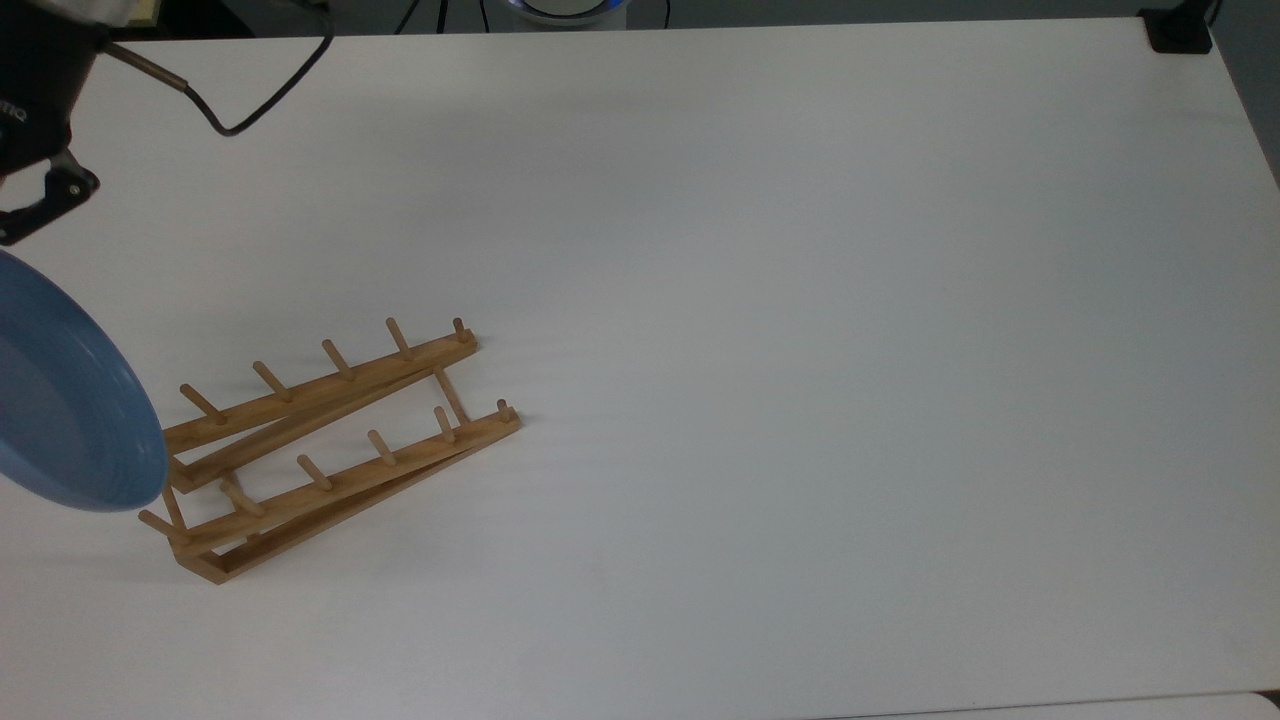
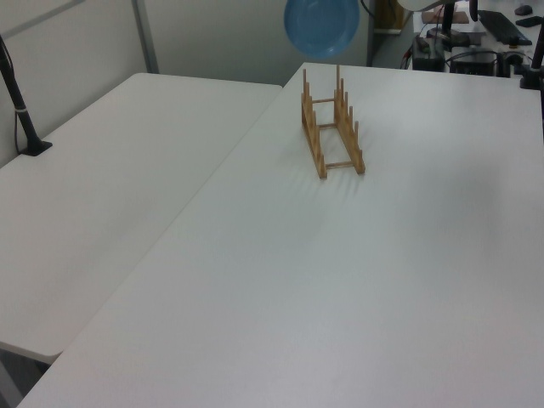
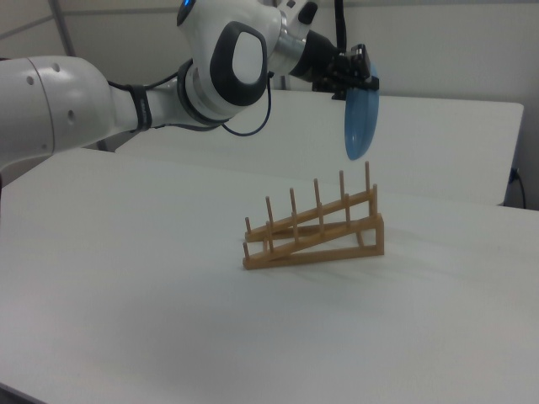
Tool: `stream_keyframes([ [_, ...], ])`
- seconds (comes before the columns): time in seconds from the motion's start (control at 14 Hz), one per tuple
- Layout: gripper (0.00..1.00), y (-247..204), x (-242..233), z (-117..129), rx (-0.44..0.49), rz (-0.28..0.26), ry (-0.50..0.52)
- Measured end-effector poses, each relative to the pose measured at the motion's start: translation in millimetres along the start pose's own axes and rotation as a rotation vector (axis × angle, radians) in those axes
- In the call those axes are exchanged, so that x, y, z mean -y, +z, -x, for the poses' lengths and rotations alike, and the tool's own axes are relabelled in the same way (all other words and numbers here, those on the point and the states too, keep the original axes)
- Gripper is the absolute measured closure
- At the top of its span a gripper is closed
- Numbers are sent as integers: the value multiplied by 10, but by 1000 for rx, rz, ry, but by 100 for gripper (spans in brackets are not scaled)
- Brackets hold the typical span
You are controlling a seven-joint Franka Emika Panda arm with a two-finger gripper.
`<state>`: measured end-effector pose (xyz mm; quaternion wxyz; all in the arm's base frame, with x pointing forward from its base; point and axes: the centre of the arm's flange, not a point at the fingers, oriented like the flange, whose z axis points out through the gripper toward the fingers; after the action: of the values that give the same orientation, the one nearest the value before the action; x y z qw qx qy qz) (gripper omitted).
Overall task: Pick plate from plate rack
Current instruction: 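Lift the blue plate up out of the wooden rack, then carry the plate beside the rack and lower it flat onto the table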
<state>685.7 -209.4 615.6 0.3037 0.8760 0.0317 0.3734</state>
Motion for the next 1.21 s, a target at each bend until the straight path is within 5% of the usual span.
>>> stream_keyframes([
  [0.36, 93, -90, -170, 105, 10, -25, 167],
  [0.64, 93, 293, -418, 871, 199, -88, 336],
  [0.93, 93, 647, -553, 1740, 368, -275, 340],
  [1.21, 93, 710, -603, 2183, 491, -450, 278],
])
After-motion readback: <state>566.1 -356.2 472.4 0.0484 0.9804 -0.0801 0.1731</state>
